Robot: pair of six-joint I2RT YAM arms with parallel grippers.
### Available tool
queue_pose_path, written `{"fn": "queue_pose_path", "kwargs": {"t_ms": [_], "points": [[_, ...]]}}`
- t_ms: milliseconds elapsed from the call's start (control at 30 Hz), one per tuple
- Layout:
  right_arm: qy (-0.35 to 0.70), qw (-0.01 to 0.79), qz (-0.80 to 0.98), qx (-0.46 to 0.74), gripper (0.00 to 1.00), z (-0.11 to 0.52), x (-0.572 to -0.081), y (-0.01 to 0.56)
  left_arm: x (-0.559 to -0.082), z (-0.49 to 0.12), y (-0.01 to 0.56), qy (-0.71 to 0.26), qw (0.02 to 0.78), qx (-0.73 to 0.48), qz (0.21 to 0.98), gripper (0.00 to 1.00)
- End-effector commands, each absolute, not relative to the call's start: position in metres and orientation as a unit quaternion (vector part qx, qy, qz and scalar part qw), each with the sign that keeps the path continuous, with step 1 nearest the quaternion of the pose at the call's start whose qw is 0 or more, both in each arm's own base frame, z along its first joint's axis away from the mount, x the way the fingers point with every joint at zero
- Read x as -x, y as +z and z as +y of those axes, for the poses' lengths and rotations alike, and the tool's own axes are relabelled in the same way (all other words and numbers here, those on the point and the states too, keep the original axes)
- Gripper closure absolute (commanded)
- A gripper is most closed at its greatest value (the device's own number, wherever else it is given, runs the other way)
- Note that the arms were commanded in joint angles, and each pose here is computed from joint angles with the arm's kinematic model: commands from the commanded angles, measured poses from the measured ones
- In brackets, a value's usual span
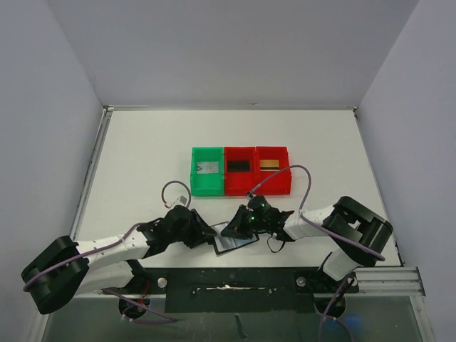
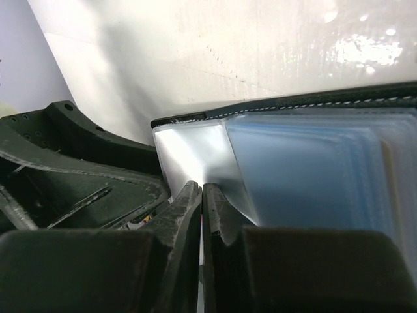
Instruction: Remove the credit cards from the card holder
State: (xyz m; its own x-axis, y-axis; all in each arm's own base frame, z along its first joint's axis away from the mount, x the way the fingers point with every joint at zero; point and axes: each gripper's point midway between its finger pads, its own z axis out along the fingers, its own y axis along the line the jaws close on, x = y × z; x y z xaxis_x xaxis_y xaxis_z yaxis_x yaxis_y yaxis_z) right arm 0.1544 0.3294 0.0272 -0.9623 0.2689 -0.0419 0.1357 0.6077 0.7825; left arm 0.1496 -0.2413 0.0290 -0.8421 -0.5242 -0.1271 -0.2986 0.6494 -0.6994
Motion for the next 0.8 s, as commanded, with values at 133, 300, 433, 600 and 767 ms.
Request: {"fn": "queue_pose_path", "kwargs": {"t_ms": [133, 300, 433, 600, 767], "points": [[0.429, 0.145, 0.888, -0.082, 0.94, 0.329, -0.170, 0.064, -0.161, -0.255, 0.043, -0.367, 0.175, 0.205, 0.890, 0.73], [0.388, 0.196, 0.897, -0.085, 0.82, 0.308, -0.181, 0.083, -0.163, -0.258, 0.044, -0.365, 0.178, 0.191, 0.893, 0.74], [0.341, 0.231, 0.904, -0.119, 0.74, 0.275, -0.190, 0.090, -0.165, -0.259, 0.046, -0.362, 0.182, 0.181, 0.896, 0.75], [0.300, 0.231, 0.912, -0.155, 0.62, 0.235, -0.187, 0.079, -0.167, -0.260, 0.050, -0.359, 0.189, 0.169, 0.898, 0.75], [0.298, 0.222, 0.915, -0.157, 0.53, 0.221, -0.181, 0.072, -0.170, -0.266, 0.056, -0.360, 0.194, 0.146, 0.901, 0.76]]}}
